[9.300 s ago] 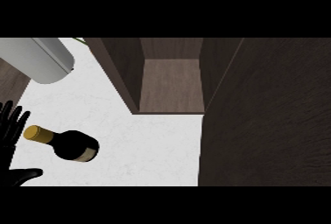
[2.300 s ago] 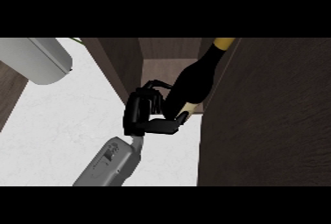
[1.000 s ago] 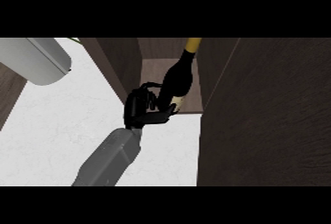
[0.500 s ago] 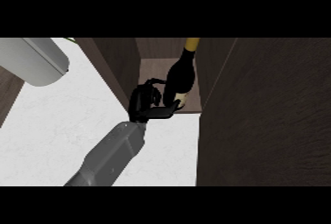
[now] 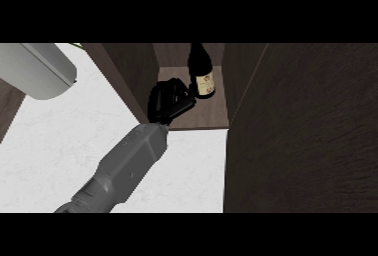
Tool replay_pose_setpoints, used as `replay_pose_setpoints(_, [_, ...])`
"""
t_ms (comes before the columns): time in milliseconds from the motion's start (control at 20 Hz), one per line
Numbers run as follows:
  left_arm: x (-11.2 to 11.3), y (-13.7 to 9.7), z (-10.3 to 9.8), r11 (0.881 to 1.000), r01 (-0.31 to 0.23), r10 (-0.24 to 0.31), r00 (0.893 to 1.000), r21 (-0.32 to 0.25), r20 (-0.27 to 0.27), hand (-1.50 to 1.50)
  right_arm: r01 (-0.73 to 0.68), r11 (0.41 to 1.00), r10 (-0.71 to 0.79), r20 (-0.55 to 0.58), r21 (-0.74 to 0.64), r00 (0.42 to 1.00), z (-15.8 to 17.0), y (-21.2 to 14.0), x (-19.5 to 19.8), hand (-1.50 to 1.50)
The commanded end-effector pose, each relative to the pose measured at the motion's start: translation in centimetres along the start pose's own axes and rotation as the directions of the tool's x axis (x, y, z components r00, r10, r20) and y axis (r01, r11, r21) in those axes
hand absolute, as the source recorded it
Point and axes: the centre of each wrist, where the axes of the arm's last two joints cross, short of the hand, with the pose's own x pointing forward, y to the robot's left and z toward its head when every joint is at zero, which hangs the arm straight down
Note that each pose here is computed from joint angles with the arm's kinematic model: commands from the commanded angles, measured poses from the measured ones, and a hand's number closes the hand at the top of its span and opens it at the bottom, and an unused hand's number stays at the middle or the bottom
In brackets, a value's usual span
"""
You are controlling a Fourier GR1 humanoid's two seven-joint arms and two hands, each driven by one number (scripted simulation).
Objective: Pick up the wine, place it into the cabinet and close the cabinet
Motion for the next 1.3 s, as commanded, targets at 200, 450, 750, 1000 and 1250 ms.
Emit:
replay_pose_setpoints(200, [0.2,0.8,-1.0,0.999,0.034,-0.034,0.999,0.038,-0.008,1.5,-0.011,1.0,0.011,0.008,0.018,1.0,1.3,-0.4,-0.3,-1.5])
replay_pose_setpoints(450, [-0.3,1.5,-0.8,0.994,0.079,-0.073,0.995,0.079,-0.071,1.5,-0.003,0.999,0.003,0.008,0.033,1.0,0.2,0.6,0.1,-1.5])
replay_pose_setpoints(750, [0.2,2.0,-1.7,0.994,0.062,-0.059,0.998,0.091,-0.029,1.5,0.011,0.999,-0.012,0.016,0.038,1.0,-0.9,0.3,0.8,-1.5])
replay_pose_setpoints(1000, [-1.4,4.0,0.0,0.986,0.037,-0.046,0.998,0.161,0.052,1.5,-0.007,1.0,0.007,0.006,0.027,1.0,0.2,-0.4,-0.3,-1.5])
replay_pose_setpoints(1250, [1.0,4.1,-2.3,0.991,0.045,-0.059,0.993,0.125,0.105,-1.5,-0.018,1.0,0.018,0.021,0.005,1.0,0.2,0.3,-0.2,-1.5])
